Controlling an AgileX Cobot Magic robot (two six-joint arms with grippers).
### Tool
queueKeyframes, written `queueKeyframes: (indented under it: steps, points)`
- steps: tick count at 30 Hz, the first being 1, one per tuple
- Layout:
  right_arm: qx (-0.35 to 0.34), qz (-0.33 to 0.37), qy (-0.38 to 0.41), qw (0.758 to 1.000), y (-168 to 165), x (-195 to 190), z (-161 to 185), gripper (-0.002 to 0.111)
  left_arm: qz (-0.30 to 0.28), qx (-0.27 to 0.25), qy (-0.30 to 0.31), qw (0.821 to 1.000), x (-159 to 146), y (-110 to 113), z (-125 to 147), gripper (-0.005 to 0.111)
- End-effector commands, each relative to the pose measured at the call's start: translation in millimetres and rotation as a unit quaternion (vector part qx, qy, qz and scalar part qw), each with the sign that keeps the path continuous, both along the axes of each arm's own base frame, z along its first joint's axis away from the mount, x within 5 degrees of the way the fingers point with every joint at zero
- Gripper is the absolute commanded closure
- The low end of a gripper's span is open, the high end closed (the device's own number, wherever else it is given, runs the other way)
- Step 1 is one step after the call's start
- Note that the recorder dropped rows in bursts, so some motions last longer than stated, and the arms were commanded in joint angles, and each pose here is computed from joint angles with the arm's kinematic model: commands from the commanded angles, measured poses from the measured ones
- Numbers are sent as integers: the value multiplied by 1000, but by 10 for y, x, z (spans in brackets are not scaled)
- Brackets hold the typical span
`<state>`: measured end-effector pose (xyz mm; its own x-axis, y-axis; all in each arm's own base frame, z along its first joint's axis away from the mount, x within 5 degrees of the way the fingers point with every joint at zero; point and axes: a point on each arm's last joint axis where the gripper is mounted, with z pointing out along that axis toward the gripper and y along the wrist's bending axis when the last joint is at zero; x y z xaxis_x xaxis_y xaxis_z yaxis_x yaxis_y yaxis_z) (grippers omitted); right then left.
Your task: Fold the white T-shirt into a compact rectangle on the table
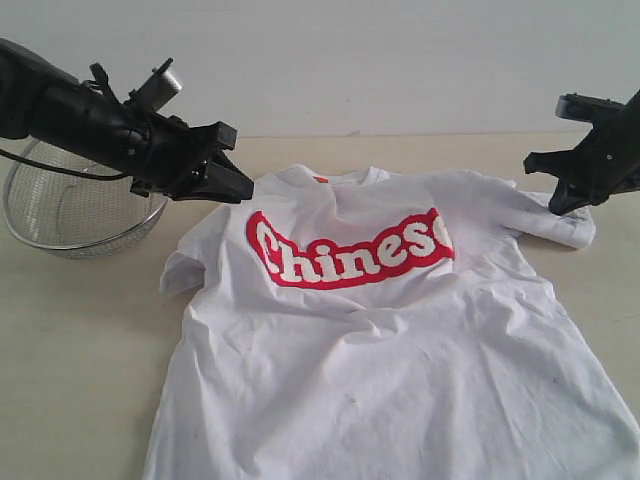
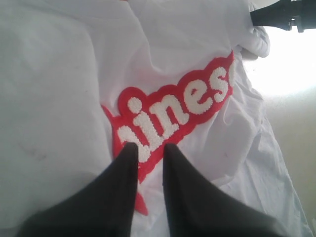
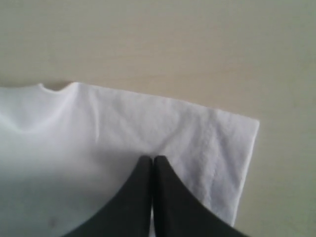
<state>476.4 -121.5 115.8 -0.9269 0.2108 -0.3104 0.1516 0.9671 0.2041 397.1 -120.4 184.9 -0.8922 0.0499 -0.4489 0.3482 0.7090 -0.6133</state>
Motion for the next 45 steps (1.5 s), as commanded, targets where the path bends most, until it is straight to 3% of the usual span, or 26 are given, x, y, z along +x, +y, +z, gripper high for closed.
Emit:
queueKeyframes:
  steps: [1,16,21,25,30,35,39,45]
  points:
    - [-17,-9,-6,1000,-71,41,-203,108,1,3,-10,1000,19,6,27,88]
    - [-46,-36,-21,998,-291,423,-205,108,-5,8,-9,1000,12,9,21,88]
    - [-44,-67,-24,996,-540,422,-314,108,-6,10,-9,1000,10,11,17,88]
    - [-33,-89,-62,994,-636,483,-203,108,-6,10,-9,1000,10,11,17,88]
    - [27,-86,-106,990,-548,574,-38,108,-4,11,-9,1000,12,12,17,88]
    - [168,-29,-136,976,-251,608,156,108,6,12,-9,1000,25,20,15,88]
    - [177,-8,-179,968,-134,625,556,108,12,13,-10,1000,33,25,14,88]
    - [246,135,-185,942,428,514,1078,108,21,17,8,1000,71,27,-118,88]
